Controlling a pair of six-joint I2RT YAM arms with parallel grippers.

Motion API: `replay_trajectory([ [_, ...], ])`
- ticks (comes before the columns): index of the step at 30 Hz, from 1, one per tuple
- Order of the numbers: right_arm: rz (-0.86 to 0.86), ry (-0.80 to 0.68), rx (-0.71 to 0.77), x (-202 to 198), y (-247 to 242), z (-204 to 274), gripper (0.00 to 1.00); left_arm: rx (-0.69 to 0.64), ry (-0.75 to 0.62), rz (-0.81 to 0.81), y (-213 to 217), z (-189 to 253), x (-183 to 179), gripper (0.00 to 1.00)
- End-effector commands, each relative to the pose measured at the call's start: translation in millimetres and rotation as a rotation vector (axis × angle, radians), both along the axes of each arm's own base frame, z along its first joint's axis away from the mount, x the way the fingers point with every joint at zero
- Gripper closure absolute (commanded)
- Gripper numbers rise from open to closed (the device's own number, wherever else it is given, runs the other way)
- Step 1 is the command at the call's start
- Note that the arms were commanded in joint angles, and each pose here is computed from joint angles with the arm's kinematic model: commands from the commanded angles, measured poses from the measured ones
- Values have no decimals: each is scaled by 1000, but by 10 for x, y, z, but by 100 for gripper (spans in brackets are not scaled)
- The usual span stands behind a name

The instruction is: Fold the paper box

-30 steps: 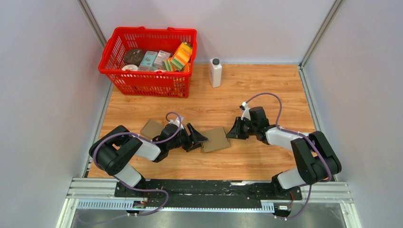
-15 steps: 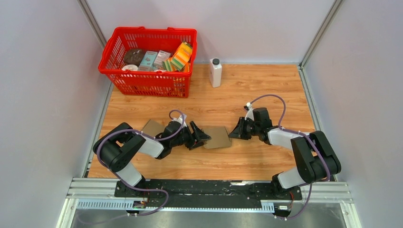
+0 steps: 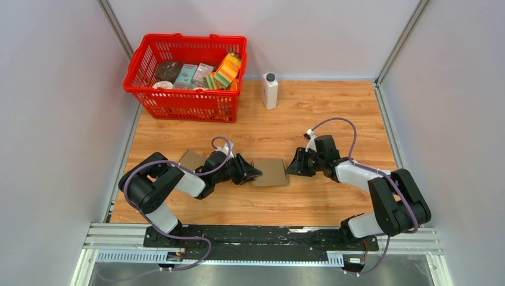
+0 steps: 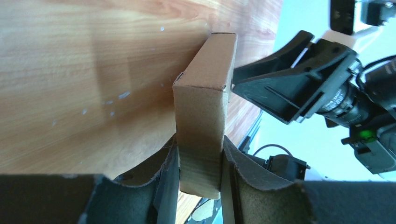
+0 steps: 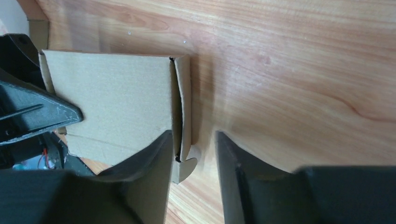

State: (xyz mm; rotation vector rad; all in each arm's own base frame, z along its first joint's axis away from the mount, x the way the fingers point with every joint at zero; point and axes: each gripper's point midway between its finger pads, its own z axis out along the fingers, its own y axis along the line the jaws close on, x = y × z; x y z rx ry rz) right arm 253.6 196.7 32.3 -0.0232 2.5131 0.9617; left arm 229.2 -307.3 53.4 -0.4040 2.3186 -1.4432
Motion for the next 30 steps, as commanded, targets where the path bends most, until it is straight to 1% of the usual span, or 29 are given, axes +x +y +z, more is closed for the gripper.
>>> replay_trajectory([
  [1,41,-134,-108,-7,32,346,48,-48,4,-5,75,42,-78,64],
  [2,18,-237,-182,80,-19,516,41,-64,14,-16,81,62,-107,64],
  [3,29,-283,-217,53,5,599,29,-70,19,-21,94,72,-134,64],
  [4,100,-322,-253,-118,151,640,24,-73,35,-36,116,55,-191,64],
  [5,90,-406,-285,-97,171,804,21,-81,43,-41,126,65,-217,64],
  [6,133,-468,-322,-138,219,857,18,-86,51,-41,159,64,-244,64],
  [7,222,-523,-320,-318,415,915,17,-98,61,-57,165,78,-284,64],
  [9,302,-614,-375,-406,525,982,15,-137,72,-51,209,138,-319,64],
  [10,382,-647,-389,-592,668,976,15,-160,92,-54,222,174,-347,64],
  [11,386,-674,-459,-587,664,935,15,-182,86,-59,230,224,-352,64],
  [12,427,-715,-487,-618,729,983,14,-195,96,-49,283,234,-361,64],
  [13,496,-745,-513,-772,827,952,14,-217,118,-53,301,260,-391,64],
  [14,508,-769,-581,-770,832,897,14,-242,107,-54,315,318,-396,64],
  [15,534,-791,-605,-817,879,889,14,-255,118,-50,350,326,-420,64],
  [16,611,-847,-641,-929,951,879,14,-278,139,-47,374,356,-427,64],
  [17,622,-862,-701,-923,954,809,14,-301,129,-49,381,410,-424,64],
  [18,637,-880,-730,-937,977,794,14,-310,142,-51,394,413,-450,64],
  [19,670,-929,-757,-1008,1043,807,14,-329,164,-58,395,437,-478,64],
  [20,641,-965,-838,-946,1009,785,14,-346,160,-68,387,476,-487,64],
  [21,635,-987,-853,-939,1039,786,14,-356,167,-75,387,489,-508,64],
  [23,629,-1016,-932,-889,1005,732,14,-377,188,-80,391,511,-542,64],
  [24,595,-1038,-940,-852,1022,762,15,-380,195,-81,401,508,-566,64],
  [26,539,-1069,-1036,-747,917,764,16,-383,197,-88,405,518,-589,64],
  [27,511,-1088,-1033,-726,946,792,17,-382,201,-87,417,510,-610,64],
  [29,484,-1114,-1075,-694,906,799,19,-386,200,-90,425,524,-629,64],
  [30,463,-1123,-1063,-678,925,814,22,-384,205,-87,436,514,-644,64],
])
